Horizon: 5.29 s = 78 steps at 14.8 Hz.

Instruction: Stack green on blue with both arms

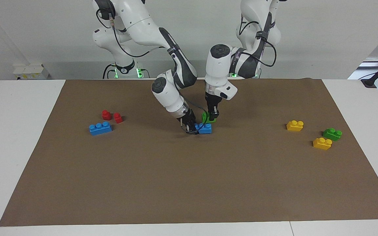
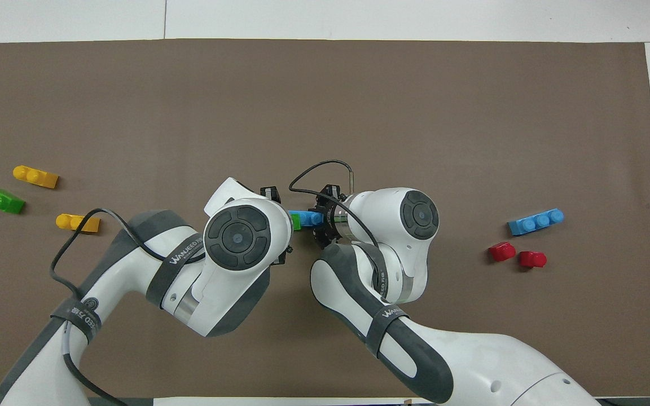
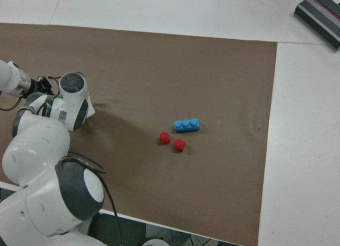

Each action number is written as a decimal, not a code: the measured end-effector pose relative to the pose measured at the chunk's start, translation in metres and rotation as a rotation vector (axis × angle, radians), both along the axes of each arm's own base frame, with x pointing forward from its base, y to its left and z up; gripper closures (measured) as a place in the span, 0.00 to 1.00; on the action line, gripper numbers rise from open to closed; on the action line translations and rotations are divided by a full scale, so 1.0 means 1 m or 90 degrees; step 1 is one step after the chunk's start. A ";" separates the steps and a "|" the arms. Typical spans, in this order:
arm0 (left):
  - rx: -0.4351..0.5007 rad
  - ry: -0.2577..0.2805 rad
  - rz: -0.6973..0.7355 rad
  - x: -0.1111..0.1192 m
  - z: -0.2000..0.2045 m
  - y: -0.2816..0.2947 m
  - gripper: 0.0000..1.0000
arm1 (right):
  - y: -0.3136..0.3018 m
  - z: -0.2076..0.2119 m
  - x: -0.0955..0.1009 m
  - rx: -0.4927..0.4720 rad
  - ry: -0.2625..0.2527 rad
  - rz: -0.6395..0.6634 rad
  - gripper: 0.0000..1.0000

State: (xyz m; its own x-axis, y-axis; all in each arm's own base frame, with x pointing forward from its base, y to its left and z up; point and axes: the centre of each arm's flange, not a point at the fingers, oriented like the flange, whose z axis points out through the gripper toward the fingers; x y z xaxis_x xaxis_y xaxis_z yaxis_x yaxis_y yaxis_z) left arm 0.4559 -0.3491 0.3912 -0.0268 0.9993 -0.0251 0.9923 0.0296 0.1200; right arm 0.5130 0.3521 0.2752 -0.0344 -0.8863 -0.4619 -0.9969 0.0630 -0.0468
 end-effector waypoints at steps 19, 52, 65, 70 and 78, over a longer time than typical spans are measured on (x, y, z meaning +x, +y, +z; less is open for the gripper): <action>0.034 -0.013 -0.032 0.005 -0.035 -0.024 0.66 | 0.001 -0.001 -0.004 -0.003 -0.006 -0.003 0.65; 0.143 0.015 -0.353 0.103 0.019 0.189 0.00 | -0.276 0.158 0.063 -0.146 -0.083 0.619 0.00; 0.157 0.112 -0.836 0.120 0.040 0.269 0.00 | -0.306 0.160 0.063 -0.174 -0.098 0.760 0.00; 0.083 0.119 -0.922 0.126 0.083 0.294 0.00 | -0.334 0.164 0.066 -0.187 -0.123 0.851 0.00; 0.041 0.148 -0.964 0.112 0.187 0.310 0.00 | -0.361 0.199 0.075 -0.242 -0.155 0.917 0.00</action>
